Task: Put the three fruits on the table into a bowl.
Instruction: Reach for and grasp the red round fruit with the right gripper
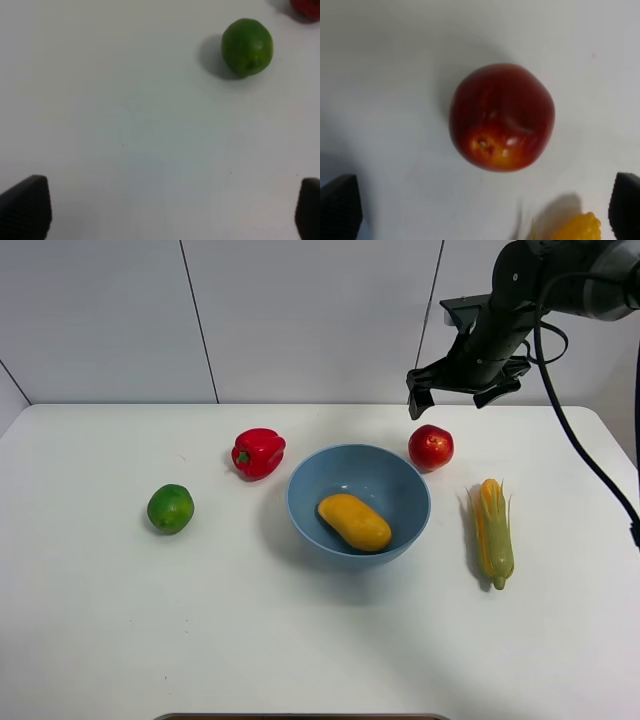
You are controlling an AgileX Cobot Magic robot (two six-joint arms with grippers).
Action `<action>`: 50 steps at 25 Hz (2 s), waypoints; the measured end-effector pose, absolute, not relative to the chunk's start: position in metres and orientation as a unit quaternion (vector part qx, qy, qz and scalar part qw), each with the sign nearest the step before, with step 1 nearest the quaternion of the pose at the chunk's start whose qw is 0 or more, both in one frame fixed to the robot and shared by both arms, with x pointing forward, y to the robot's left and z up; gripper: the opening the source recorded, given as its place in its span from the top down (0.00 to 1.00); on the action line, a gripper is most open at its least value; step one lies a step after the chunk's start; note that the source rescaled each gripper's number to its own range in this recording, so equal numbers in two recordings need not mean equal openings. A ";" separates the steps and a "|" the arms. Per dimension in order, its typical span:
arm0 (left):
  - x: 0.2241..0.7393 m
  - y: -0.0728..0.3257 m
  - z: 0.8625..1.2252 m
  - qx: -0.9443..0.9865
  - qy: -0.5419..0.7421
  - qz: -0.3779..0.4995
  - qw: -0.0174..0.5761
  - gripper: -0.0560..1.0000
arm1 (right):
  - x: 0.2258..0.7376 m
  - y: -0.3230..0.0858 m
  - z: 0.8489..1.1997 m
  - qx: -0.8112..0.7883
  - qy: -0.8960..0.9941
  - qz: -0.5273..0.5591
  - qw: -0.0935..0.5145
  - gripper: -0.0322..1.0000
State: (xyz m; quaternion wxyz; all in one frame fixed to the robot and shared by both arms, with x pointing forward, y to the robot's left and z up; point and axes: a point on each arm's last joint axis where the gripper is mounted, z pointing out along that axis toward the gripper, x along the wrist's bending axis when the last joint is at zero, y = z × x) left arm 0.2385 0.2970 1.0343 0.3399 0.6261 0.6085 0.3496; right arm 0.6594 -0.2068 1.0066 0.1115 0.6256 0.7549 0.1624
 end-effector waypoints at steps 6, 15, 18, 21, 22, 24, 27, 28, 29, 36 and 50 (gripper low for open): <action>0.239 0.297 1.034 0.626 0.608 0.350 0.340 0.00 | 0.670 -0.225 0.989 0.646 0.739 0.176 0.079 0.00; 0.239 0.297 1.034 0.626 0.608 0.350 0.340 0.00 | 0.680 -0.227 0.954 0.652 0.736 0.168 0.064 0.00; 0.239 0.297 1.034 0.626 0.608 0.350 0.340 0.00 | 0.684 -0.227 0.946 0.653 0.735 0.170 0.067 0.00; 0.239 0.297 1.034 0.626 0.608 0.350 0.340 0.00 | 0.686 -0.227 0.940 0.654 0.734 0.172 0.070 0.00; 0.239 0.297 1.034 0.626 0.608 0.350 0.340 0.00 | 0.687 -0.227 0.936 0.654 0.734 0.171 0.068 0.00; 0.239 0.297 1.034 0.626 0.608 0.350 0.340 0.00 | 0.689 -0.227 0.930 0.655 0.733 0.172 0.071 0.00; 0.239 0.297 1.034 0.626 0.608 0.350 0.340 0.00 | 0.692 -0.227 0.923 0.655 0.731 0.174 0.074 0.00; 0.239 0.297 1.034 0.626 0.608 0.350 0.340 0.00 | 0.693 -0.226 0.921 0.655 0.731 0.176 0.075 0.00; 0.239 0.297 1.034 0.626 0.608 0.350 0.340 0.00 | 0.693 -0.226 0.920 0.654 0.731 0.178 0.077 0.00; 0.239 0.297 1.034 0.626 0.608 0.350 0.340 0.00 | 0.697 -0.226 0.904 0.655 0.730 0.176 0.079 0.00; 0.239 0.297 1.034 0.626 0.608 0.350 0.340 0.00 | 0.704 -0.226 0.889 0.654 0.726 0.191 0.093 0.00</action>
